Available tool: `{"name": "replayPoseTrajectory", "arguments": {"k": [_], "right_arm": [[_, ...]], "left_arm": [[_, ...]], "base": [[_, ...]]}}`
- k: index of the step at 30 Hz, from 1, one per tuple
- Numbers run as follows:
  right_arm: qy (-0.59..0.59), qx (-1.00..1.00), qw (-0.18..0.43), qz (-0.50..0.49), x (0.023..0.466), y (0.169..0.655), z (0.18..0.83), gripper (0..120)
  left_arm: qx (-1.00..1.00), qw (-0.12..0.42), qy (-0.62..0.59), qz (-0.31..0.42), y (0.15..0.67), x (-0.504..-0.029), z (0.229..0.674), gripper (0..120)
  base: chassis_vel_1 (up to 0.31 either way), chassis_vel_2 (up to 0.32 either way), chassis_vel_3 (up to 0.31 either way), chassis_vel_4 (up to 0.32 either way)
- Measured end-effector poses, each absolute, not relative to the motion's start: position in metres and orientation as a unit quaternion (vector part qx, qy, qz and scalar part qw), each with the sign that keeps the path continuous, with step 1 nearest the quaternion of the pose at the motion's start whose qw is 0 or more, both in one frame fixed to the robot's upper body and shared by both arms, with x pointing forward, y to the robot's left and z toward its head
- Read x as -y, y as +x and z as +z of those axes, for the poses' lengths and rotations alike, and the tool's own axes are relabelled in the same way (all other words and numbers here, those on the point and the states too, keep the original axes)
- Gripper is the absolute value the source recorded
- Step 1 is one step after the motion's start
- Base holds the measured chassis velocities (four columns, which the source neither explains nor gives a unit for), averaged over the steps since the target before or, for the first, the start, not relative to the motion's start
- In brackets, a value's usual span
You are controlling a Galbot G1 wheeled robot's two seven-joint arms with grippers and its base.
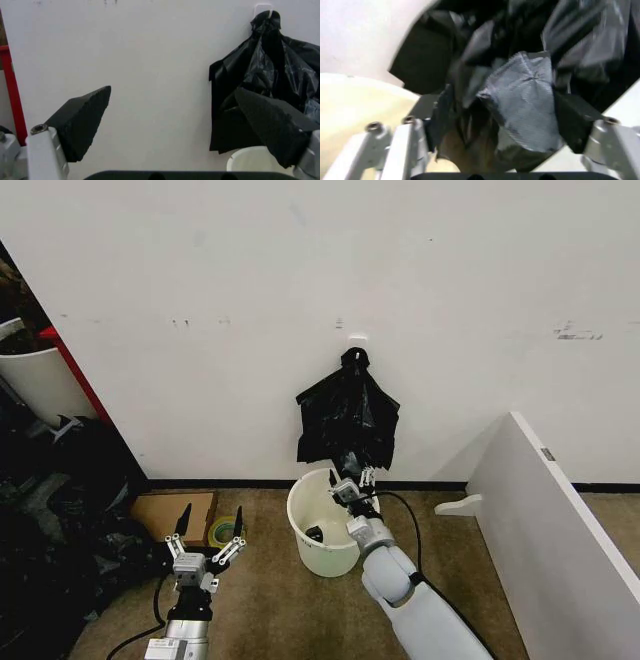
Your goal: Place the garbage bag over the trash bin.
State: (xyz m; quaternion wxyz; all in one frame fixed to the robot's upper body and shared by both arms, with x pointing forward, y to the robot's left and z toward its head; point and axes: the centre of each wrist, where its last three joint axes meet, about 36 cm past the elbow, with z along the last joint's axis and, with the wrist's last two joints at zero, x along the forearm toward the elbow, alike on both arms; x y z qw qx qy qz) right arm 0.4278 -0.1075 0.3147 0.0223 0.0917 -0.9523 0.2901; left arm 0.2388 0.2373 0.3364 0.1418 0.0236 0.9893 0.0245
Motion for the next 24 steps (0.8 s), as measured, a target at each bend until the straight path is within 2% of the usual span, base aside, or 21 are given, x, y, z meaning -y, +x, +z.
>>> {"name": "replayPoseTrajectory", "arguments": {"k": [2,8,11,13,18,20,22,24], "right_arm": [[0.082,0.951,0.028,0.296,0.109,0.432,0.314,55],[0.066,0.948,0.044,0.309,0.108,0.439,0.313,52],[0.058,0.947,0.055,0.312,0.106,0.442,0.312,40],[0.058,0.947,0.056,0.312,0.106,0.442,0.311,38],[0.042,0.946,0.060,0.316,0.104,0.450,0.310,15],[0.041,0.946,0.060,0.316,0.104,0.450,0.310,14],[0.037,0.945,0.062,0.320,0.103,0.452,0.310,1],[0.036,0.945,0.063,0.320,0.104,0.453,0.310,0]], "left_arm": [[-0.989,0.141,0.023,0.023,0.239,-0.237,0.335,98],[-0.990,0.141,0.023,0.019,0.240,-0.234,0.334,98],[-0.989,0.143,0.021,0.018,0.242,-0.234,0.334,97],[-0.989,0.143,0.021,0.018,0.243,-0.234,0.334,97],[-0.989,0.143,0.020,0.016,0.244,-0.234,0.333,97],[-0.989,0.143,0.020,0.016,0.244,-0.233,0.333,97],[-0.990,0.142,0.020,0.014,0.244,-0.232,0.333,97],[-0.990,0.142,0.020,0.015,0.244,-0.233,0.333,97]], "base": [[0.000,0.000,0.000,0.000],[0.000,0.000,0.000,0.000],[0.000,0.000,0.000,0.000],[0.000,0.000,0.000,0.000],[0.000,0.000,0.000,0.000],[0.000,0.000,0.000,0.000],[0.000,0.000,0.000,0.000],[0.000,0.000,0.000,0.000]]}}
